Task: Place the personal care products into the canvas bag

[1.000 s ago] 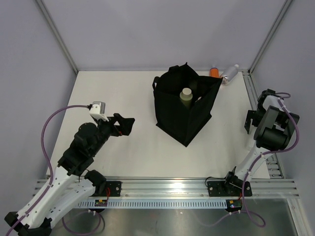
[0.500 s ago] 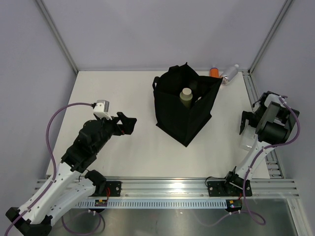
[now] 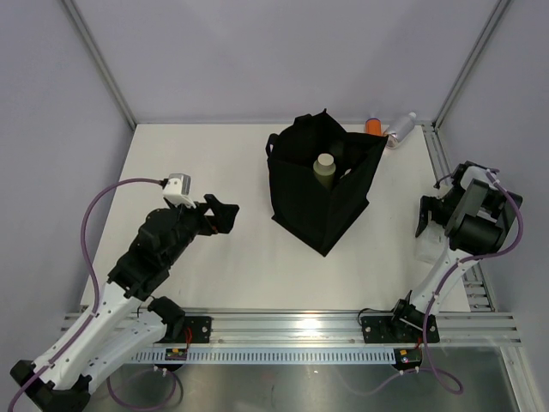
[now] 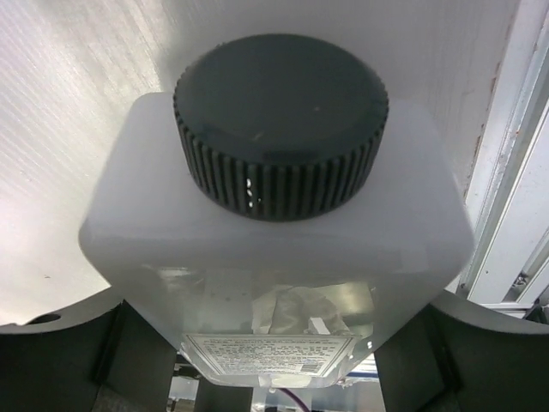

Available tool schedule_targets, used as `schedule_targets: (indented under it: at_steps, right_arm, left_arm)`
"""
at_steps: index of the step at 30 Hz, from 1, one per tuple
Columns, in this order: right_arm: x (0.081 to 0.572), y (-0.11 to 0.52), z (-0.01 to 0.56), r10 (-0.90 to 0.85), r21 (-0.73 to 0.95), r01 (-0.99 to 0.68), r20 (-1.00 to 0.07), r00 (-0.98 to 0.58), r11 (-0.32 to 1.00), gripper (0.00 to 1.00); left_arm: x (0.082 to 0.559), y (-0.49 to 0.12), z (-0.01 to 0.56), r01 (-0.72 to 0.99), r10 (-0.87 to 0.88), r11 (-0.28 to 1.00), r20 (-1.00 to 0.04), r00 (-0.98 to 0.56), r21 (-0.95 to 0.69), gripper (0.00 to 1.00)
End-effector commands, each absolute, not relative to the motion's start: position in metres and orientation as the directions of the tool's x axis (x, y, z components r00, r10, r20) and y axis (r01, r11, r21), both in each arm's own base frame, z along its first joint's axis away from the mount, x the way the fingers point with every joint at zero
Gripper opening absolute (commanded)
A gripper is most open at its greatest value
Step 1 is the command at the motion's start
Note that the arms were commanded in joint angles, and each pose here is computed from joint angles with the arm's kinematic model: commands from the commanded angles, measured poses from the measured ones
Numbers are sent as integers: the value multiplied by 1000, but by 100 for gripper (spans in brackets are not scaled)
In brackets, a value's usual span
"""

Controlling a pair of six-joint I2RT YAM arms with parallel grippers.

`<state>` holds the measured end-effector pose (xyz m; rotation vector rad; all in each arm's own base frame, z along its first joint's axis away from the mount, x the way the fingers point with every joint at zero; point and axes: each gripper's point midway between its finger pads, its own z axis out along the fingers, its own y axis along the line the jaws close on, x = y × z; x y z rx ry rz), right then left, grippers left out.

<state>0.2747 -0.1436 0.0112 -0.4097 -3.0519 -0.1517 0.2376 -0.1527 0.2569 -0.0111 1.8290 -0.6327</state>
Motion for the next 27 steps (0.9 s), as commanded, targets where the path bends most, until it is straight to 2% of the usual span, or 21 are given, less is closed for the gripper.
schedule_targets:
  at_steps: [1, 3, 10, 16, 21, 25, 27]
  right_arm:
    - [282, -130, 9, 225, 165, 226, 21, -974, 960, 0]
    - [286, -120, 15, 208, 226, 202, -3, -978, 953, 0]
    - [319, -75, 79, 130, 508, 12, -199, -971, 861, 0]
    - [340, -57, 109, 139, 629, -75, -285, -948, 774, 0]
    - [353, -47, 150, 142, 655, -174, -400, -905, 735, 0]
    - [363, -39, 223, 136, 599, -317, -588, -797, 735, 0]
    - [366, -36, 253, 153, 581, -343, -639, -754, 738, 0]
  left_arm:
    - [241, -148, 283, 299, -373, 842, -884, -281, -450, 99]
    - [241, -147, 281, 295, -371, 844, -884, -283, -448, 99]
    - [240, -146, 287, 296, -380, 840, -883, -273, -454, 99]
    - [237, -142, 288, 287, -394, 838, -878, -271, -464, 99]
    - [233, -137, 288, 272, -402, 841, -876, -265, -468, 99]
    - [231, -133, 290, 266, -408, 842, -877, -254, -469, 99]
    - [231, -130, 292, 258, -407, 847, -880, -246, -464, 99]
